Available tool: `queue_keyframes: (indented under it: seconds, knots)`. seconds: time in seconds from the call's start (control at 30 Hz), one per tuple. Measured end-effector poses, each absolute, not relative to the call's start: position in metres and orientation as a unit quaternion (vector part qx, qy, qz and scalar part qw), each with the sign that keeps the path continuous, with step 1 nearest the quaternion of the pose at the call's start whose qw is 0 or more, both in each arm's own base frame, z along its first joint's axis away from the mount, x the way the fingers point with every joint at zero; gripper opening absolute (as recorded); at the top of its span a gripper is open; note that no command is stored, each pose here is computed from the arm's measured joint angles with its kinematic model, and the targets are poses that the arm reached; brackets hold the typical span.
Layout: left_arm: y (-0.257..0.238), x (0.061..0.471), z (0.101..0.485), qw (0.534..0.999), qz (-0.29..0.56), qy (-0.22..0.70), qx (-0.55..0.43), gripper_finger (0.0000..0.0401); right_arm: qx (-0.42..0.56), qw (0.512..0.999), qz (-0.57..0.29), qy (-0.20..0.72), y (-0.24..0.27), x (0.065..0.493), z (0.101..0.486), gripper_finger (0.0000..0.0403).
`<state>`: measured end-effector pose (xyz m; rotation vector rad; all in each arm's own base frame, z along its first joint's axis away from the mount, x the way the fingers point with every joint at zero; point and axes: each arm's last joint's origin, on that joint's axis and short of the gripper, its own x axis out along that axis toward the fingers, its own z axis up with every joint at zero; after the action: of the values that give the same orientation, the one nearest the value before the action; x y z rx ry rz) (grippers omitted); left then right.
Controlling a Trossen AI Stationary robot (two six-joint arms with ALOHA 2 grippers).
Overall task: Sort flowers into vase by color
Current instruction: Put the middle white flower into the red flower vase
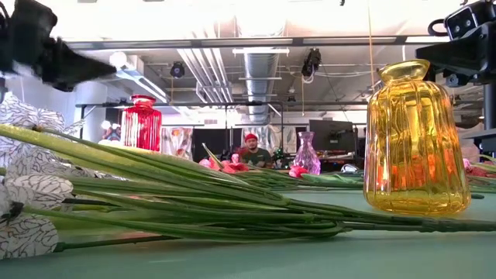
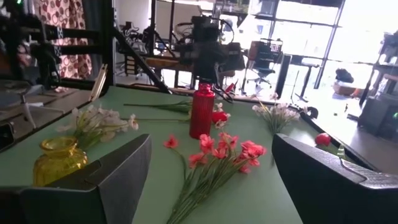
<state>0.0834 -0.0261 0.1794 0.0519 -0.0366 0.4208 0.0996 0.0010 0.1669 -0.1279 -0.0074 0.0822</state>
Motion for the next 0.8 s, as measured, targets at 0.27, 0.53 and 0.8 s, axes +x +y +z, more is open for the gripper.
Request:
queue_keyframes:
  seconds: [0.27,0.53,0.8]
  knots:
    - [-0.020,0.075,0.211,0.941,0.203,-0.174,-0.208,0.0035,-0.082,0.996,0.037,-0.005,0.001,0.100,0.167,0.0327]
    - [-0.017,0.072,0.217,0.909,0.221,-0.208,-0.286,0.0035,0.147,0.985,-0.091,-0.017,-0.007,0.100,0.168,0.0327]
    - [-0.020,0.077,0.211,0.894,0.229,-0.197,-0.332,0.0025,0.257,0.950,-0.167,-0.060,-0.012,0.098,0.170,0.0327]
